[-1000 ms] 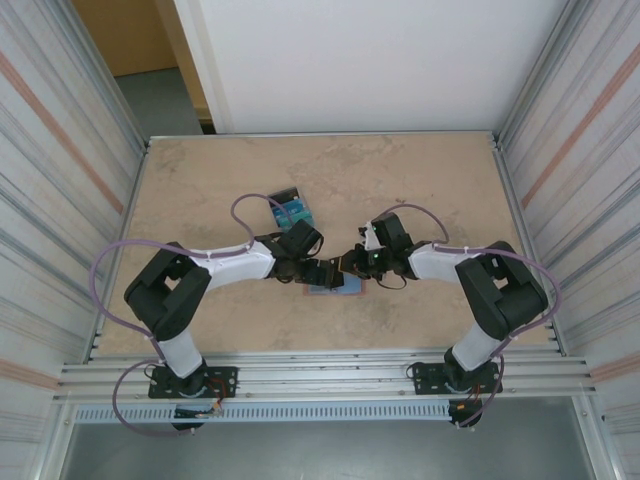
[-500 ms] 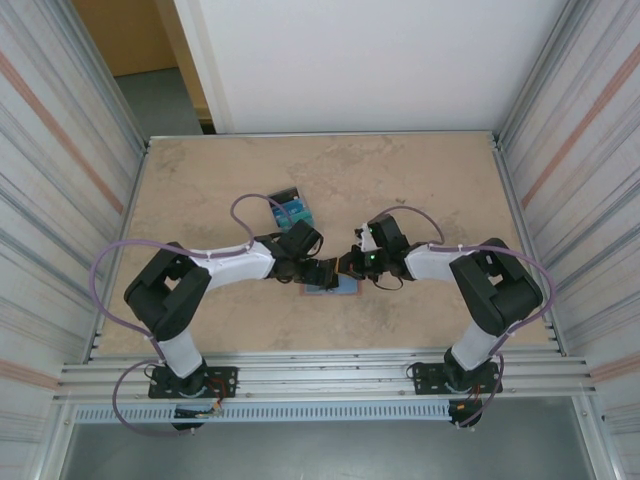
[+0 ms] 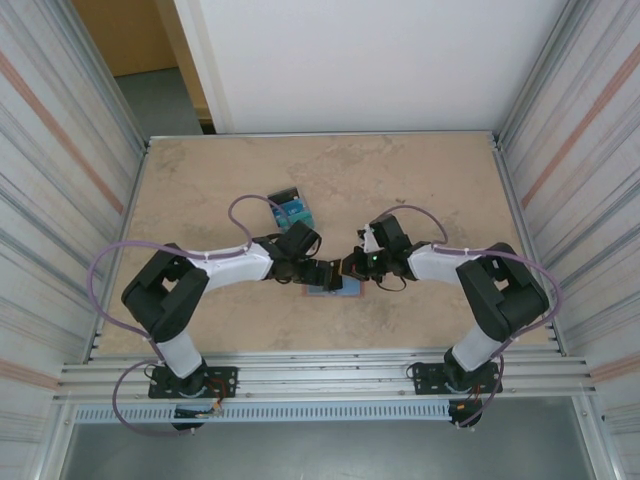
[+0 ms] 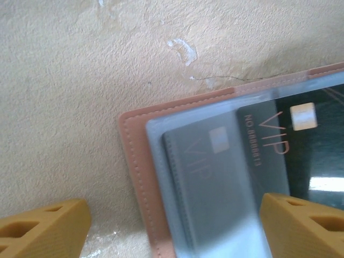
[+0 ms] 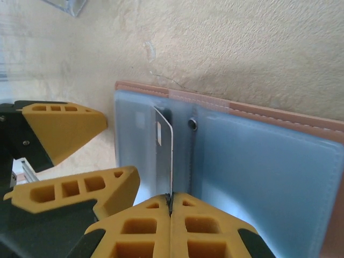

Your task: Take the credit cards out of the card holder

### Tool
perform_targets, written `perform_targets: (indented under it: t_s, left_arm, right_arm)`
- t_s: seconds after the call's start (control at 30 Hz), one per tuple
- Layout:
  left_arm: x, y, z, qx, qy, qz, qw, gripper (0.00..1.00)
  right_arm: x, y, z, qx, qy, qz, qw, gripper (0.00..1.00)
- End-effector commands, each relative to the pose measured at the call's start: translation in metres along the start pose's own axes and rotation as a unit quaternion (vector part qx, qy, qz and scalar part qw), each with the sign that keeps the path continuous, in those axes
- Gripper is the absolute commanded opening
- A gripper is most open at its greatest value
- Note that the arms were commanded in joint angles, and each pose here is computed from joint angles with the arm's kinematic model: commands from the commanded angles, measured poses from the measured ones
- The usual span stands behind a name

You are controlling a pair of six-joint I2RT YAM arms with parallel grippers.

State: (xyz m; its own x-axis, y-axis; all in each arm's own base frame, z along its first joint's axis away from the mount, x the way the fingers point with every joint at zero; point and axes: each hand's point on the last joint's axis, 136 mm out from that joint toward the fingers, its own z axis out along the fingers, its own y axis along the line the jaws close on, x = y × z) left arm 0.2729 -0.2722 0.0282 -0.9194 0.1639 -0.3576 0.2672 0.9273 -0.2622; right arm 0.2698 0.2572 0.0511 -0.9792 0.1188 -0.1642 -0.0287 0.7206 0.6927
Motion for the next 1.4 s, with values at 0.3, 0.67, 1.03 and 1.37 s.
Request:
perform_targets:
  t_s: [0.3, 0.67, 1.03, 1.37]
  left_arm:
    - [0.007, 0.012, -0.006, -0.009, 0.006, -0.012, 1.0, 0.81]
    - [-0.001, 0.009, -0.023, 0.0, -0.017, -0.024, 1.0, 0.79]
    - [-0.03, -0.008, -0.076, 0.076, -0.107, -0.069, 0.989, 0.72]
    - [-0.05, -0.032, -0.119, 0.204, -0.156, -0.064, 0.964, 0.71]
  right_arm:
    - [-0.011, 0.001, -0.026, 0.052, -0.023, -0.037, 0.998, 0.0]
    - [-0.017, 0.009, -0.043, 0.059, -0.045, -0.054, 0.996, 0.0]
    - [-0.028, 0.043, -0.06, -0.033, -0.103, -0.069, 0.992, 0.0]
    - [-0.03, 0.097, -0.08, -0.154, -0.112, -0.11, 0.976, 0.0]
